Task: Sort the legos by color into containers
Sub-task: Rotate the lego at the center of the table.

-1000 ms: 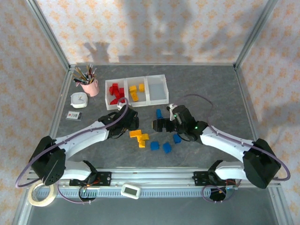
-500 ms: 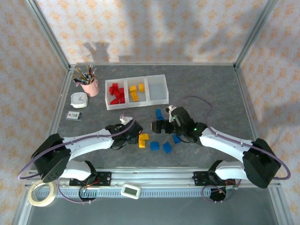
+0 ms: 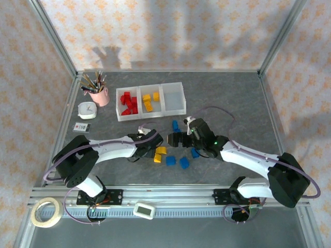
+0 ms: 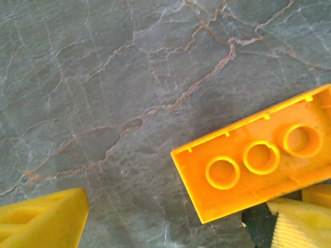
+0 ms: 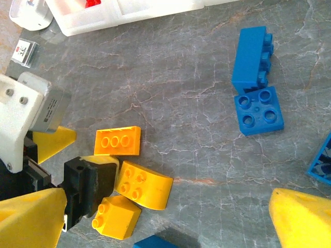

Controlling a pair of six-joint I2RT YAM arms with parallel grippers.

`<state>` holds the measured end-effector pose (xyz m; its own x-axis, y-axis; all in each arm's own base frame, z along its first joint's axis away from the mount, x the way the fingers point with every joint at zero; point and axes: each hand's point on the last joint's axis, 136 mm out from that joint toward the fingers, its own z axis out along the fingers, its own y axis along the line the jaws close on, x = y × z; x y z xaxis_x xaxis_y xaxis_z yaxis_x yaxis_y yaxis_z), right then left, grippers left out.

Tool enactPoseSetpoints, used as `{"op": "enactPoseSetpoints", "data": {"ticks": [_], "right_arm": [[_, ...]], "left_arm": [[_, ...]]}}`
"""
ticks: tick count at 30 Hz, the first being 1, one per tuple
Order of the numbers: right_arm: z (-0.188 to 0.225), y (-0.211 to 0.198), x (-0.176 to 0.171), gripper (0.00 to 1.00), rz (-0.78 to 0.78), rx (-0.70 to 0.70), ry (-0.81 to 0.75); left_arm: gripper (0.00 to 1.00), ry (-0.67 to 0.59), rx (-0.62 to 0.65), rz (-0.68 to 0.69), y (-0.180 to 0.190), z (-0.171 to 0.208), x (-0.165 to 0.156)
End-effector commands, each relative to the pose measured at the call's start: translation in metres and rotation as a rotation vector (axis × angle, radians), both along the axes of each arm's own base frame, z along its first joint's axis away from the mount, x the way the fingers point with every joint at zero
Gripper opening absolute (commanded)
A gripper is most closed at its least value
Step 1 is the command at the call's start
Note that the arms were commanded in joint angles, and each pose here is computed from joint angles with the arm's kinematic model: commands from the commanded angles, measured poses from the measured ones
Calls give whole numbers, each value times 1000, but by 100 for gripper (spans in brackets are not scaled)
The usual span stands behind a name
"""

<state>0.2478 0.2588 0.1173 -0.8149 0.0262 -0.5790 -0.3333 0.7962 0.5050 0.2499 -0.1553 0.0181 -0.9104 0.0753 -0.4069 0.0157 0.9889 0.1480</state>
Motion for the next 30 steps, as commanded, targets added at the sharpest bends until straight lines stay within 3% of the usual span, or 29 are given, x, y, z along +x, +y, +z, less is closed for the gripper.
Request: {"op": "enactPoseSetpoints", "data": {"ticks": [1, 14, 30], "right_arm": [[9, -5, 3, 100, -35, 15, -35], [11, -8, 5, 100, -49, 6, -46], [10, -4, 9, 100, -44, -7, -45]], "left_arm": [[84, -94, -5, 15, -1, 4, 39], [79, -119, -76, -8, -11, 8, 88], [77, -135, -151, -82, -26, 33, 86]]}}
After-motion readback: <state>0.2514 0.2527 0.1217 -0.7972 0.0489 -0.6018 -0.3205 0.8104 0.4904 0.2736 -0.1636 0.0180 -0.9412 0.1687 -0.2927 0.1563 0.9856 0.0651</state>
